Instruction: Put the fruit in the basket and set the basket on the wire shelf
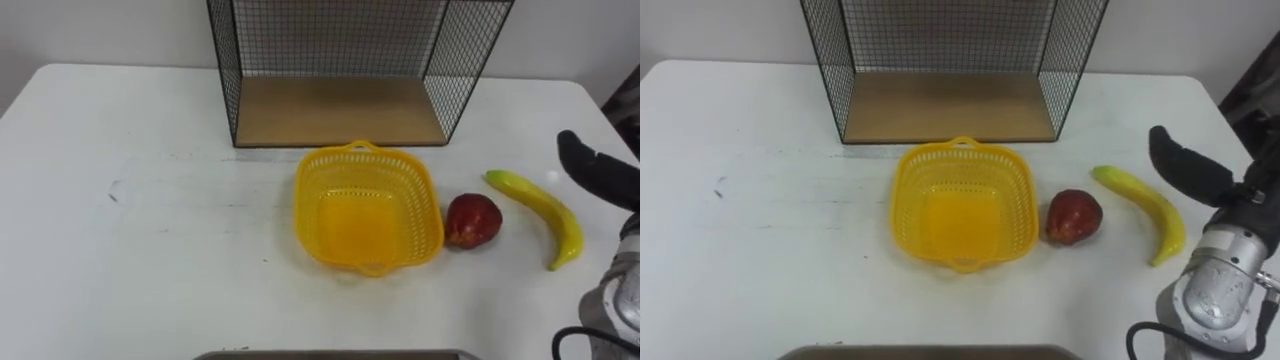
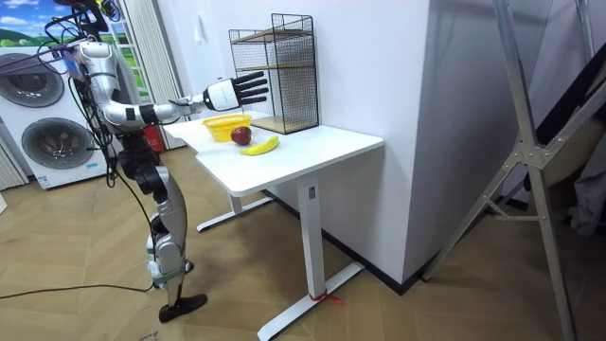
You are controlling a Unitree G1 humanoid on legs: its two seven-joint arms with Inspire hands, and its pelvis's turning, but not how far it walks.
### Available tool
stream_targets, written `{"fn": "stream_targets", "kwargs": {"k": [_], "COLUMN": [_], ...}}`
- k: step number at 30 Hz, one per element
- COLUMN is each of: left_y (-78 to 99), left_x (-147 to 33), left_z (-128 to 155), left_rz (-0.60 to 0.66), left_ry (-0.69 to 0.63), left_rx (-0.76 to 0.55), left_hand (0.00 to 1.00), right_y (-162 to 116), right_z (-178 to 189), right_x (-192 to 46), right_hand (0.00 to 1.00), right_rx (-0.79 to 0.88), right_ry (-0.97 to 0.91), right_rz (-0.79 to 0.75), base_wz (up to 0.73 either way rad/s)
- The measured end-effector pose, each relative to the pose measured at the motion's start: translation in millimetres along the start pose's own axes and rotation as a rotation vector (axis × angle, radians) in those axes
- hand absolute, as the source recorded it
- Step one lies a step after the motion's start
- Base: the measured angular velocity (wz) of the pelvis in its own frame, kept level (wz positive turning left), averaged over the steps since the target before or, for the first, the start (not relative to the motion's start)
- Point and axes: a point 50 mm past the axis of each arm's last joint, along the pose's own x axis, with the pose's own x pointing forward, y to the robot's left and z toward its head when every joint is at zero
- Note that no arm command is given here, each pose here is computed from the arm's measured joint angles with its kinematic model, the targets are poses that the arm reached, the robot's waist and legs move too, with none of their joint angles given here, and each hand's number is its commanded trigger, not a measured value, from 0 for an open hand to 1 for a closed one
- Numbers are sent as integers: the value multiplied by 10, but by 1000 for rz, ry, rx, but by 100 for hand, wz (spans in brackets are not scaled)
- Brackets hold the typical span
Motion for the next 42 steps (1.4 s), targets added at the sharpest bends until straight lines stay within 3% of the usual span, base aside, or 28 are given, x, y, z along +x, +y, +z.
{"fn": "stream_targets", "kwargs": {"k": [20, 42], "left_y": [45, 45], "left_x": [18, 4], "left_z": [57, -30], "left_rz": [4, 3], "left_ry": [-18, 1], "left_rx": [3, 3], "left_hand": [0, 0], "right_y": [310, 263], "right_z": [-124, -339], "right_x": [-44, -80], "right_hand": [0, 0], "right_rx": [-212, -282], "right_ry": [0, 88], "right_rz": [376, 462], "base_wz": [0, 1]}}
